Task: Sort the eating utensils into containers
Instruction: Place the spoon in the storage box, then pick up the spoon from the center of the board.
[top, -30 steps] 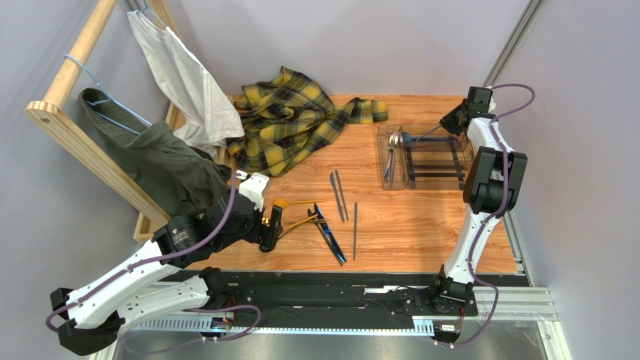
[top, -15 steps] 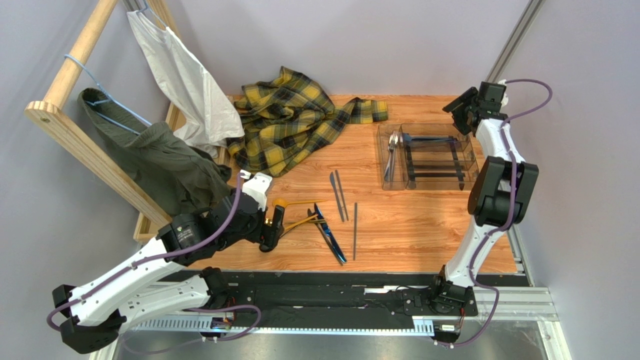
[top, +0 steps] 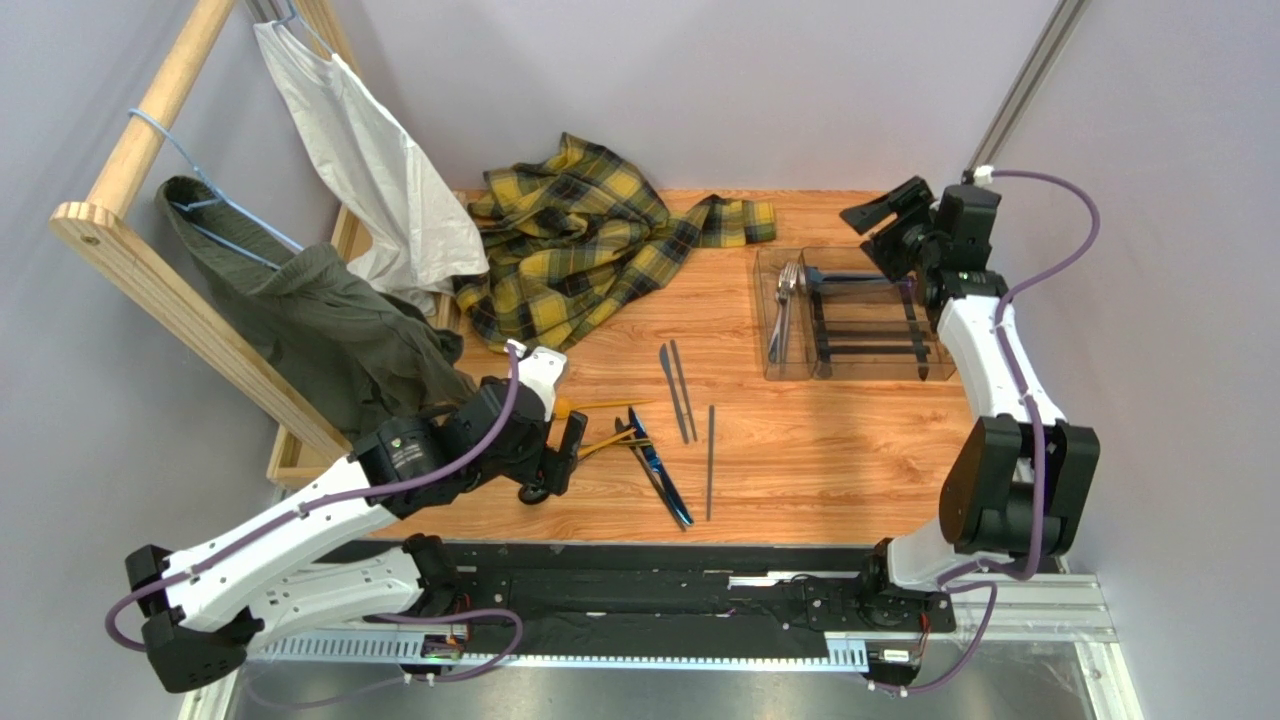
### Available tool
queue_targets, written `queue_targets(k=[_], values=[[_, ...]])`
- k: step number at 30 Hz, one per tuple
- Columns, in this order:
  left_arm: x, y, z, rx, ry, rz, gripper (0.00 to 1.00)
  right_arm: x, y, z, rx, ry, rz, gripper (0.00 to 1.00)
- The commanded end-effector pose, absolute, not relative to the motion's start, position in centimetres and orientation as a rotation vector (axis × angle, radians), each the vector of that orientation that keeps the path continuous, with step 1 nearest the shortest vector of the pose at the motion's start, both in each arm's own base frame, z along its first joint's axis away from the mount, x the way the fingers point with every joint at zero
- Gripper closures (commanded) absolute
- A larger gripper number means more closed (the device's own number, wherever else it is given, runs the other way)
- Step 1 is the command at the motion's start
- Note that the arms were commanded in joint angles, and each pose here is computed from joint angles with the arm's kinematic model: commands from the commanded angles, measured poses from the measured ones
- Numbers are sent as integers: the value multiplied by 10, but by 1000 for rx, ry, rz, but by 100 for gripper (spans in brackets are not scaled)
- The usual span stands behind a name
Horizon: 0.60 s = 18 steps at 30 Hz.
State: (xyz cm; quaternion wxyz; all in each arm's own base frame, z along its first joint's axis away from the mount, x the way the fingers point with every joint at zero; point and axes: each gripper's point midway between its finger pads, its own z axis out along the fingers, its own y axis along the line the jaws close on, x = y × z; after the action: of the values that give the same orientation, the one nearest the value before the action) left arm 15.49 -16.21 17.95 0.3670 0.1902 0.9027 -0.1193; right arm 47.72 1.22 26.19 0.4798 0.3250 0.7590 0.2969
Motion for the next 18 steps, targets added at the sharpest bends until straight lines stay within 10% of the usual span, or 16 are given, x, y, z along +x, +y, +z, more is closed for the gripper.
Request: queue_targets(k=[1,18], values=[[158,-172,174,488,2332,-324,1,454,43,276,712,1820,822,33],[160,-185,143,459,2367,-353,3,302,117,233,449,1966,857,34]])
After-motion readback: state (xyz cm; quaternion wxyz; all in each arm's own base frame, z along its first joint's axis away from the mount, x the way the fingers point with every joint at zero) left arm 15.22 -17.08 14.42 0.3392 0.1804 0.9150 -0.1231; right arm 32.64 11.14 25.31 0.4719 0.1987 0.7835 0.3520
